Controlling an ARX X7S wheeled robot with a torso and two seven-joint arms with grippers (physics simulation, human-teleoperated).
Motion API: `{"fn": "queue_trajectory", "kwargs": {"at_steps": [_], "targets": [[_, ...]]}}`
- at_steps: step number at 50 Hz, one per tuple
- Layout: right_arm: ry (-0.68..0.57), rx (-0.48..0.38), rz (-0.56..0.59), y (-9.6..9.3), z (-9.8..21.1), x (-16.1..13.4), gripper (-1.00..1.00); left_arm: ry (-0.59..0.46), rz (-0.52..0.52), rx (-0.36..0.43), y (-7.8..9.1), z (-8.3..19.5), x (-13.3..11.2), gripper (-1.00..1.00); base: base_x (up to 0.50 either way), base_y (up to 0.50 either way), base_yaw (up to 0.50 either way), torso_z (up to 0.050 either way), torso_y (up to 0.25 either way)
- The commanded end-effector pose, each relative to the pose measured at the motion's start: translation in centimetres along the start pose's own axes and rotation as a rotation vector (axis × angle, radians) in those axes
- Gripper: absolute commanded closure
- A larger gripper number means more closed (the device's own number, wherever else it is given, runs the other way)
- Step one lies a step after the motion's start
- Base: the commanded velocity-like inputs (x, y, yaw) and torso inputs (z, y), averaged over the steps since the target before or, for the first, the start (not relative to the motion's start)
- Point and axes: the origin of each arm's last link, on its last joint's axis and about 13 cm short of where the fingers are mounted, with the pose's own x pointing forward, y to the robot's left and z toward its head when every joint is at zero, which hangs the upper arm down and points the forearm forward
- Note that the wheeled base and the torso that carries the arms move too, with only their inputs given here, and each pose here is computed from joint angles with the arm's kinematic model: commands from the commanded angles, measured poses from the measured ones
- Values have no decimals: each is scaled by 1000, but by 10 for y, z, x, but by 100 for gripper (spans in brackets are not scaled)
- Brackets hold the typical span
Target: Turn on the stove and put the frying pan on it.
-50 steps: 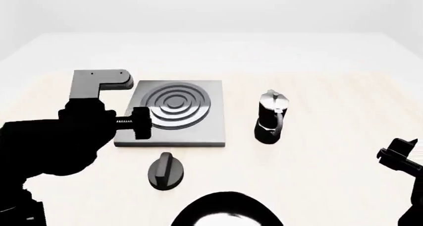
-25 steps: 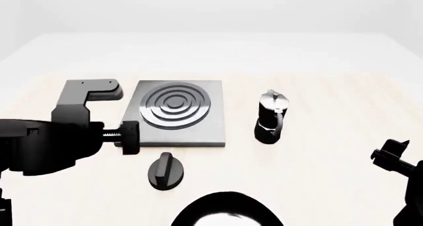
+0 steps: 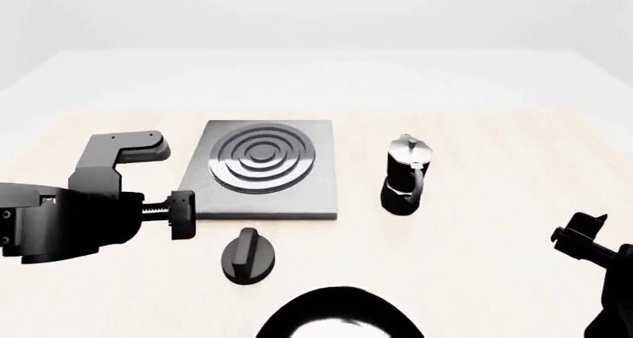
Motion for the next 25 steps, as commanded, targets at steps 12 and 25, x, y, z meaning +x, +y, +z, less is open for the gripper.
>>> {"fn": "queue_trajectory", "kwargs": {"at_steps": [12,25], "targets": [[-3,2,4,1,3,0,-100,76,-43,-11,26,-8,26,-100,0,0,0,0,0],[2,3,6,1,1,-1,-100,110,-59,16,22,-15,43,-100,0,0,0,0,0]]}}
